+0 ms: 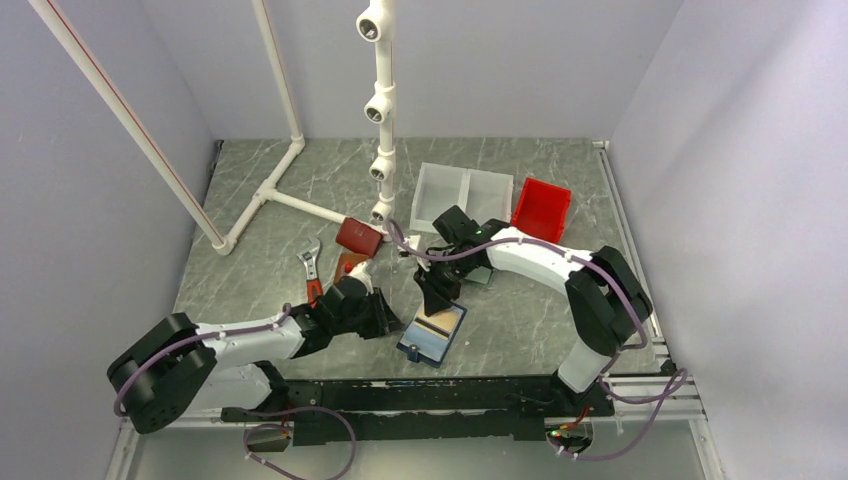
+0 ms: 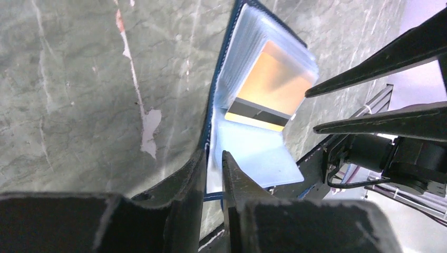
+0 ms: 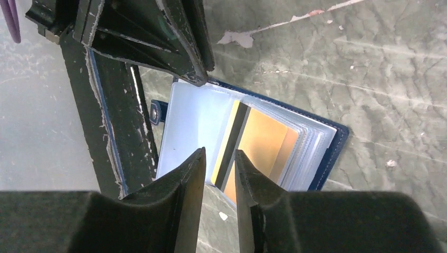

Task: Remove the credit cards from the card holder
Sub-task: Open the card holder at the center of the board, then remove the credit card from the card holder.

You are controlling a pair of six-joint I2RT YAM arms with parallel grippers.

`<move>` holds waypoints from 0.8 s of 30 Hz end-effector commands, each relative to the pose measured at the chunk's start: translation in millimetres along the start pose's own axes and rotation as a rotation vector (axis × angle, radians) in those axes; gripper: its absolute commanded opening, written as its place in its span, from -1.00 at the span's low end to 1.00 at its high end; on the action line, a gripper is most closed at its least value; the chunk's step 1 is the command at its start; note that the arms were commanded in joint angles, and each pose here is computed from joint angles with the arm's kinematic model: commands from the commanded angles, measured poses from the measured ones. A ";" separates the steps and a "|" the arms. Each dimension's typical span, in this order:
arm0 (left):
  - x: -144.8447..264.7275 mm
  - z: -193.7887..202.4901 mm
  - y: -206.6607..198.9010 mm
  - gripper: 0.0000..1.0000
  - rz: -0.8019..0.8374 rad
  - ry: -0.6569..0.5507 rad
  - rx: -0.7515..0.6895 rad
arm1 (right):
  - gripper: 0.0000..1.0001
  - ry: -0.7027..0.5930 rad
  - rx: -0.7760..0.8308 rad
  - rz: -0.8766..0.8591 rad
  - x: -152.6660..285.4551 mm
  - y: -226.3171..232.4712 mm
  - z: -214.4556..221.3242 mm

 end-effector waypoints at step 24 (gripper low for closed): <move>22.6 -49.2 -68.1 -0.38 0.308 -0.221 -0.004 | -0.75 0.130 -0.024 -0.137 -32.5 16.6 21.0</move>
Point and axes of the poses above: each gripper's point midway between its finger pads, its own x axis back along the fingers, its own y axis along the line the jaws close on, z = x × y, the point moved 1 cm from there along x, back along the fingers, and after that the axes turned 15 degrees about -x, right-handed, at the moved point
